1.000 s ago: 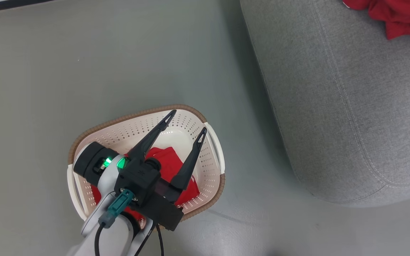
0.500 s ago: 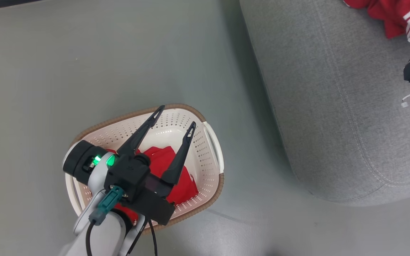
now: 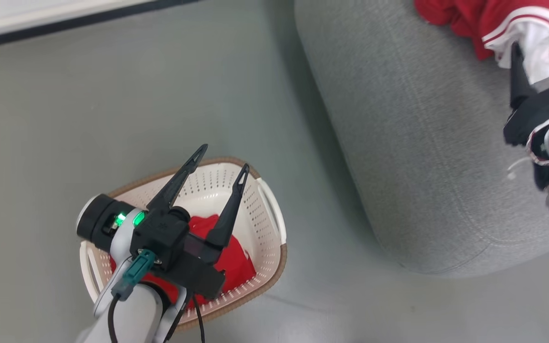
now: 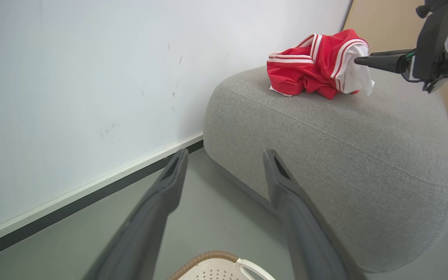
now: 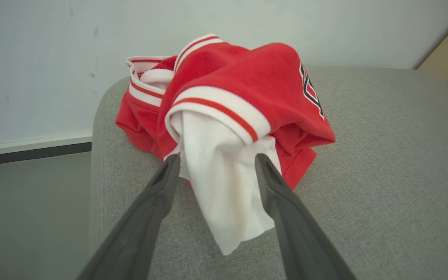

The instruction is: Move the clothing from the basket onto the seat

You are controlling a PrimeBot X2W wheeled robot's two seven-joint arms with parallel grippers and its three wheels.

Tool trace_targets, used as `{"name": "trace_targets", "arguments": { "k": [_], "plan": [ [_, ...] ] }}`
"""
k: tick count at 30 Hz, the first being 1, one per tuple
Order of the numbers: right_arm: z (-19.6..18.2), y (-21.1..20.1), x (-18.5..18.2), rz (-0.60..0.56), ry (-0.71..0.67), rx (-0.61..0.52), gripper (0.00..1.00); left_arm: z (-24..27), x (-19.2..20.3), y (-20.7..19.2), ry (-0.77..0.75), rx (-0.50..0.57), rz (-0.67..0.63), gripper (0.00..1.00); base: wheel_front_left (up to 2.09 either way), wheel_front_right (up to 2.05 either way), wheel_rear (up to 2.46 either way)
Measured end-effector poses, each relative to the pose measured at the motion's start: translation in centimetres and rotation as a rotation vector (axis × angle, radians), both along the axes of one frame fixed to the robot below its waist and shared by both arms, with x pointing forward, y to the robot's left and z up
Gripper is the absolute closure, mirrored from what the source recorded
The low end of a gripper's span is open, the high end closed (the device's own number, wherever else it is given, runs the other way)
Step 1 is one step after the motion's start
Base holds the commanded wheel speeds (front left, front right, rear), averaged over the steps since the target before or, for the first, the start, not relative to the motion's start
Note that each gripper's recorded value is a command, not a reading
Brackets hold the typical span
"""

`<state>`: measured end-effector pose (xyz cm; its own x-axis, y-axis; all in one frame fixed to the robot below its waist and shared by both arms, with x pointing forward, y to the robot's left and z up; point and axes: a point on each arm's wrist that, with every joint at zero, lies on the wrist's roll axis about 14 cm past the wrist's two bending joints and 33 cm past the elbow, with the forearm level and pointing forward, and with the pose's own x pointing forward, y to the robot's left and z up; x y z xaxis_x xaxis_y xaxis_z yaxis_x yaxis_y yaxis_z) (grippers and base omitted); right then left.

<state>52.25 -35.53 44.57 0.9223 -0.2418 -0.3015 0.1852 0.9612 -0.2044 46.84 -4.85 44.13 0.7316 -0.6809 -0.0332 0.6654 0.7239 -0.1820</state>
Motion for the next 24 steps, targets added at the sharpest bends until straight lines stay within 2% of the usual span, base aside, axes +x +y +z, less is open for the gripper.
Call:
{"name": "trace_targets", "arguments": {
  "k": [6, 16, 24],
  "plan": [
    [0.6, 0.4, -2.1, 0.015, -0.006, 0.005, 0.00, 0.8, -0.9, 0.0, -0.004, -0.010, 0.011, 0.00, 0.00, 0.00, 0.00],
    [3.8, 2.0, -3.9, 0.061, -0.089, 0.017, 0.00, 2.2, -2.3, 1.0, 0.000, -0.033, 0.070, 0.00, 0.00, 0.00, 0.00],
    [6.9, 6.0, -4.7, 0.146, -0.193, 0.059, 0.00, 3.5, -3.0, 4.5, -0.010, -0.039, 0.198, 0.00, 0.00, 0.00, 0.00]
  ]
}}
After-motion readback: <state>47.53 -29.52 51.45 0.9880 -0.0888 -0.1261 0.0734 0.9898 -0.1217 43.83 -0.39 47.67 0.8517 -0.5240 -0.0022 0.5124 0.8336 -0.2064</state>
